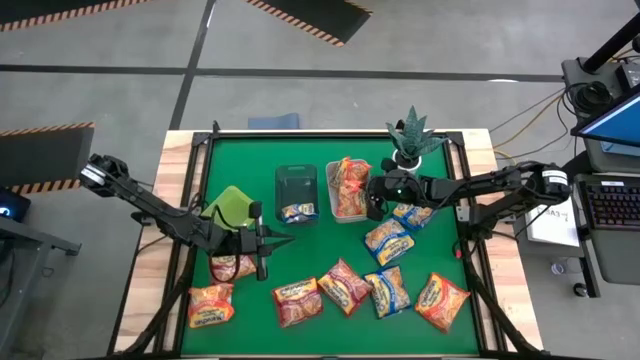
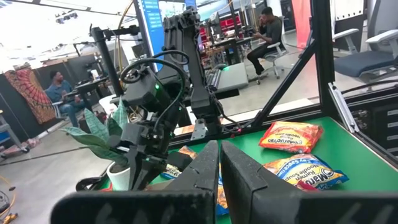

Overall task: Sort Maruchan noodles
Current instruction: Put the orange noodle pack into the gray bin

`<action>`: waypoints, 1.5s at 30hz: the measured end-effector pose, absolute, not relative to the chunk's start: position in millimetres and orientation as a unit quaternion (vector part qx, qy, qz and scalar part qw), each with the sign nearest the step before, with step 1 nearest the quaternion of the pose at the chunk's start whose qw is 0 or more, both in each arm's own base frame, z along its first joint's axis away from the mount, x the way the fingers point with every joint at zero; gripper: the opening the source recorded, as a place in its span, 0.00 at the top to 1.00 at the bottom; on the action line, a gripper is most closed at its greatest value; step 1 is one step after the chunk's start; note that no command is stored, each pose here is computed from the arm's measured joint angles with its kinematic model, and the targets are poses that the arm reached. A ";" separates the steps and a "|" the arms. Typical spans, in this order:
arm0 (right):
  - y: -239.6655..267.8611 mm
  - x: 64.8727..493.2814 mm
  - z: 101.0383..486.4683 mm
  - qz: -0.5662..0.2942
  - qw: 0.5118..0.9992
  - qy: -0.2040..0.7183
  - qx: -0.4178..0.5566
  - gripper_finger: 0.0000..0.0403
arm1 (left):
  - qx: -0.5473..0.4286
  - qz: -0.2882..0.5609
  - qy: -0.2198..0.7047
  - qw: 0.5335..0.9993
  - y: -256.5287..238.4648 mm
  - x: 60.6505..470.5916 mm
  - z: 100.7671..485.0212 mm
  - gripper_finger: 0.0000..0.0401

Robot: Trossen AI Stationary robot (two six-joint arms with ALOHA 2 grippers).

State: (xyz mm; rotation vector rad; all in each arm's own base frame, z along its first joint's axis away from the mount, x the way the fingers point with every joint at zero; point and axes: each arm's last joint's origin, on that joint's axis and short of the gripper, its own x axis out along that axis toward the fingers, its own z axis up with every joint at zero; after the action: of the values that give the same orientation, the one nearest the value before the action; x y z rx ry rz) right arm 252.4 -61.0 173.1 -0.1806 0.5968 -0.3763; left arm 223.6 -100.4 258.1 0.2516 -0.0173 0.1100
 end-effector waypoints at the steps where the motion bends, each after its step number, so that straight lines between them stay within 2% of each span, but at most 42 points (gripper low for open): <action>1: -60.5 252.4 173.1 -0.183 0.935 0.292 -0.089 0.98 | 0.125 0.055 -0.009 0.991 -100.4 223.6 258.2 1.00; 9: -48.3 255.3 174.6 -0.130 0.947 0.282 -0.084 0.98 | 0.125 0.056 -0.009 0.991 -100.1 223.7 258.3 1.00; 19: -5.1 260.0 174.8 -0.046 0.956 0.274 -0.092 0.98 | 0.125 0.056 -0.009 0.990 -100.0 223.8 258.3 1.00; 27: -7.9 276.5 209.3 -0.118 0.940 0.299 -0.117 0.98 | 0.119 0.062 -0.009 0.991 -97.4 224.9 258.5 1.00; 35: -29.3 286.6 255.6 -0.152 0.923 0.343 -0.081 0.97 | 0.118 0.067 -0.009 0.991 -94.9 226.0 258.5 1.00; 39: -35.2 287.5 266.6 -0.146 0.918 0.359 -0.084 0.90 | 0.117 0.067 -0.009 0.991 -94.9 226.0 258.5 1.00; 45: -45.5 286.1 265.6 -0.090 0.921 0.374 -0.070 0.68 | 0.117 0.067 -0.008 0.991 -94.9 226.0 258.5 1.00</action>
State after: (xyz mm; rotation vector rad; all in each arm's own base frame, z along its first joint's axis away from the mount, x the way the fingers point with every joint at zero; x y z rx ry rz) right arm 286.1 -45.5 265.6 -0.1429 0.7675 -0.1857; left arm 226.0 -94.9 258.5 0.2338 -0.0170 0.1344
